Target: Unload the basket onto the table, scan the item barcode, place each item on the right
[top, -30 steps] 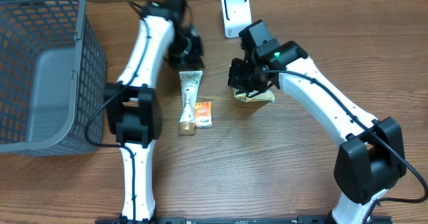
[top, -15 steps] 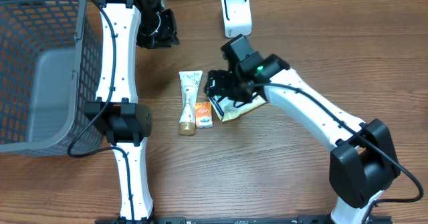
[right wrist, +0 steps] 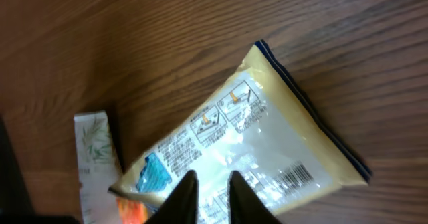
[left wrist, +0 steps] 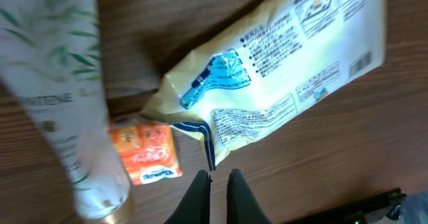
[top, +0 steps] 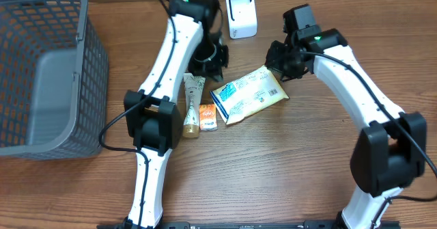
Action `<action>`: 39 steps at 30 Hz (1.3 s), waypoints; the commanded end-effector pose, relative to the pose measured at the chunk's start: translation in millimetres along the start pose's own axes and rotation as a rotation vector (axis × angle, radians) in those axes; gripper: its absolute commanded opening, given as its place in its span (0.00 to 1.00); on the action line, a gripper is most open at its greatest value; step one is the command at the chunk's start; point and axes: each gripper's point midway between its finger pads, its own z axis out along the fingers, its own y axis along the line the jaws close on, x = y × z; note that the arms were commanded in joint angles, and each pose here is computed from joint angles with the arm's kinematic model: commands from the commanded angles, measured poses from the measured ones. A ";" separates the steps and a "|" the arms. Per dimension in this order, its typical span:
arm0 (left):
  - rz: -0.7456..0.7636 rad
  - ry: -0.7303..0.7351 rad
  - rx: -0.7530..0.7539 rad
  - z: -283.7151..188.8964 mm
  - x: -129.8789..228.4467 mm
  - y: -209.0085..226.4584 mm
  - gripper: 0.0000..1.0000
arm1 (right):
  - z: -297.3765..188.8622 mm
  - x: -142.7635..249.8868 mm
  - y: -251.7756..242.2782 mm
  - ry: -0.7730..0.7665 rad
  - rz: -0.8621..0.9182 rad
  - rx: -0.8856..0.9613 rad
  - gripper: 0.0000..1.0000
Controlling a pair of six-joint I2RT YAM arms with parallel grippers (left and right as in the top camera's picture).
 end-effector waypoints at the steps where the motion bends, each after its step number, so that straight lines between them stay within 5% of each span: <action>1: -0.055 0.049 0.009 22.2 3.5 4.2 0.04 | 40.6 16.2 -7.0 0.080 0.003 0.006 0.12; 15: -0.026 -0.014 -0.015 100.7 -20.4 21.0 0.04 | 95.3 37.2 -72.3 0.127 0.100 0.241 0.04; 22: -0.061 -0.123 -0.144 77.4 -48.1 60.0 0.04 | 91.9 65.9 -116.1 0.180 0.262 0.396 0.04; 29: -0.059 -0.248 -0.011 3.1 -73.5 35.3 0.04 | 74.1 70.6 -81.9 0.221 0.261 0.279 0.04; 35: -0.014 -0.180 0.204 -43.1 -40.5 -19.9 0.04 | 38.1 58.6 -53.6 0.206 0.254 0.203 0.04; 39: 0.005 -0.048 0.139 -15.7 -6.6 -34.7 0.04 | 33.4 57.2 -53.4 0.197 0.248 0.205 0.04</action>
